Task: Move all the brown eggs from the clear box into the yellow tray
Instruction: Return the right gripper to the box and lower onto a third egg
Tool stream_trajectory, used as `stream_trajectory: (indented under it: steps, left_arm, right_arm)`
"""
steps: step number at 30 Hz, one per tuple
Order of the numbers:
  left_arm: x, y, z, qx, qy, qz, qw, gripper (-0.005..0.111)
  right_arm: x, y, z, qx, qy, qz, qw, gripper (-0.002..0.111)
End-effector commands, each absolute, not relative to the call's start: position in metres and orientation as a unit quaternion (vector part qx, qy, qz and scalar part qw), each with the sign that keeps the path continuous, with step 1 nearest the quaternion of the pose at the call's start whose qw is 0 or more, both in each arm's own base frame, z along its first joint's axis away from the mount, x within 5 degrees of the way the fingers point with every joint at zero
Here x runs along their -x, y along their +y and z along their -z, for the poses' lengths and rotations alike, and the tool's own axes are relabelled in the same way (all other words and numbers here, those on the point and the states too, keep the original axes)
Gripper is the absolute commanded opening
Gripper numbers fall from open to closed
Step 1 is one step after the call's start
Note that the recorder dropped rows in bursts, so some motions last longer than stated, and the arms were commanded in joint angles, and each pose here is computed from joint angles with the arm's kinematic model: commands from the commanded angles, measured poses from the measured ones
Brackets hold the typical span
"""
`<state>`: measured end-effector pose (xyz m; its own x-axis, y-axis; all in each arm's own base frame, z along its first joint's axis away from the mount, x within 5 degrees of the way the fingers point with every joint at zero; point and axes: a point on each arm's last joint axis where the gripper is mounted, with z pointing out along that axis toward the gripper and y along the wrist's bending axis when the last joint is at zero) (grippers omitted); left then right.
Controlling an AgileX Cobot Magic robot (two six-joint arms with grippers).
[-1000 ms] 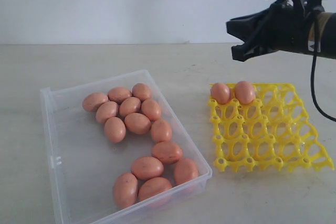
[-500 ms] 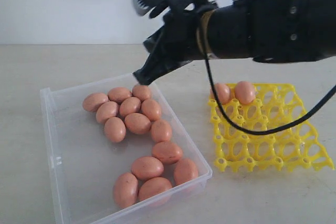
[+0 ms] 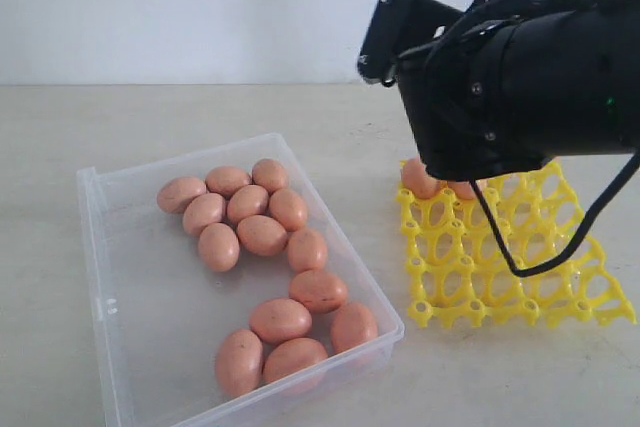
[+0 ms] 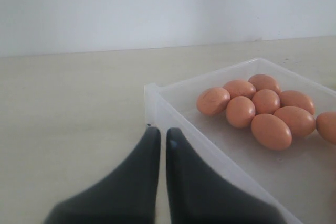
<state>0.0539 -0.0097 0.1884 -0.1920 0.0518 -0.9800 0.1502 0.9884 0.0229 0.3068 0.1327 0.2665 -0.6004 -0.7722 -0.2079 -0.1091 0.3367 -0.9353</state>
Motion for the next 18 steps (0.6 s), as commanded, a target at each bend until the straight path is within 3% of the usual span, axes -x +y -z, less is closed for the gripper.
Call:
stream_trajectory:
  steps: [1, 5, 11, 14, 18]
  left_arm:
    - [-0.054, -0.01, -0.188, -0.068, 0.769, 0.039, 0.635, 0.004]
    - [-0.054, -0.01, -0.188, -0.068, 0.769, 0.039, 0.635, 0.004]
    - [-0.054, -0.01, -0.188, -0.068, 0.769, 0.039, 0.635, 0.004]
    - [-0.054, -0.01, -0.188, -0.068, 0.769, 0.039, 0.635, 0.004]
    - [-0.054, -0.01, -0.188, -0.068, 0.769, 0.039, 0.635, 0.004]
  right_arm:
    - [-0.299, 0.112, -0.26, 0.253, 0.843, 0.43, 0.202, 0.0]
    - [-0.287, 0.128, -0.256, 0.262, 0.933, 0.227, 0.092, 0.0]
    - [-0.301, 0.182, -0.282, 0.388, 0.903, 0.0, 0.184, 0.0]
    - [-0.306, 0.198, -0.274, 0.384, 0.908, -0.059, 0.156, 0.0]
    - [-0.316, 0.206, -0.241, 0.391, 0.912, -0.059, 0.105, 0.0]
